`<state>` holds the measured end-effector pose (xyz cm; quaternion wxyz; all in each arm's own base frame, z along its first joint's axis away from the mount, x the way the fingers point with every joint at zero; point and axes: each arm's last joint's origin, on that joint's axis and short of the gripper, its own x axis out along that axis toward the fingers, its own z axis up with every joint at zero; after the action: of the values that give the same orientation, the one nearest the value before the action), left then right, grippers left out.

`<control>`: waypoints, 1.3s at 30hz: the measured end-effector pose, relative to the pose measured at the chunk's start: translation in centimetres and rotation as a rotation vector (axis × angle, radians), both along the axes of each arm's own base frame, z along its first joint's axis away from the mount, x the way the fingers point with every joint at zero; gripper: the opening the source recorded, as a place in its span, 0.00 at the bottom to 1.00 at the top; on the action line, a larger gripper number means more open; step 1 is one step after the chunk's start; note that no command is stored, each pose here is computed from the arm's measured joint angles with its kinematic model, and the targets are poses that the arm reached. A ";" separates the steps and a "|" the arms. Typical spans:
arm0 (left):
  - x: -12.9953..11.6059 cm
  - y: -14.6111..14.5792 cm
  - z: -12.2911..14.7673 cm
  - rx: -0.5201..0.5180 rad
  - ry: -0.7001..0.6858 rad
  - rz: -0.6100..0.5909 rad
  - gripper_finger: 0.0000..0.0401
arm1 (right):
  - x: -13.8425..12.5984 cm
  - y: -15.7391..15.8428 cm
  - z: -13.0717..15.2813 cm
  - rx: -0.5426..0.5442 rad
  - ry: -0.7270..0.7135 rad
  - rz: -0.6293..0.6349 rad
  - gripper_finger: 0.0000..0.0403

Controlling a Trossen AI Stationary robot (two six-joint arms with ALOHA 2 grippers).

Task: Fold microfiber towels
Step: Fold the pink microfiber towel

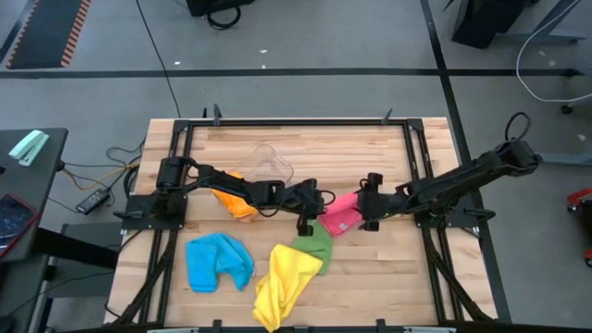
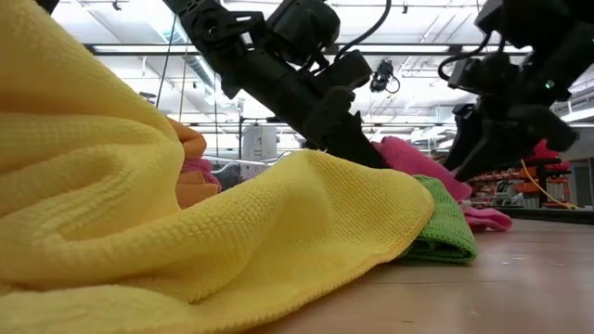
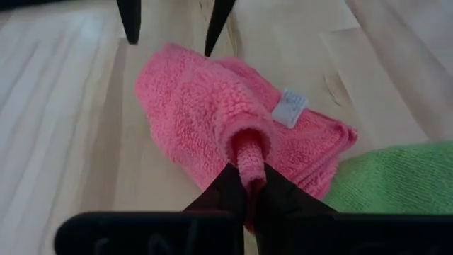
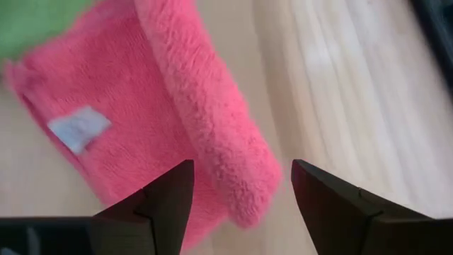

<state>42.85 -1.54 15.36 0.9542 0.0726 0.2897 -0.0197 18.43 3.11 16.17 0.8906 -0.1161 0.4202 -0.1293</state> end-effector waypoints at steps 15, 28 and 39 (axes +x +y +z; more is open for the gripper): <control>0.3 0.0 0.5 0.095 -0.064 -0.061 0.06 | 0.9 -1.4 -1.8 -0.098 -0.040 0.139 0.60; 0.4 0.6 1.7 0.192 -0.129 -0.098 0.05 | 0.7 -3.2 -1.9 0.150 0.052 0.218 0.28; -0.2 5.4 3.7 0.278 -0.142 -0.066 0.04 | 2.1 -3.9 3.3 0.032 0.165 0.040 0.04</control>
<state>42.60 3.83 19.04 0.9518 0.2148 0.2190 -0.0053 20.58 -0.75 19.50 0.8572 -0.1207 0.4917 -0.0948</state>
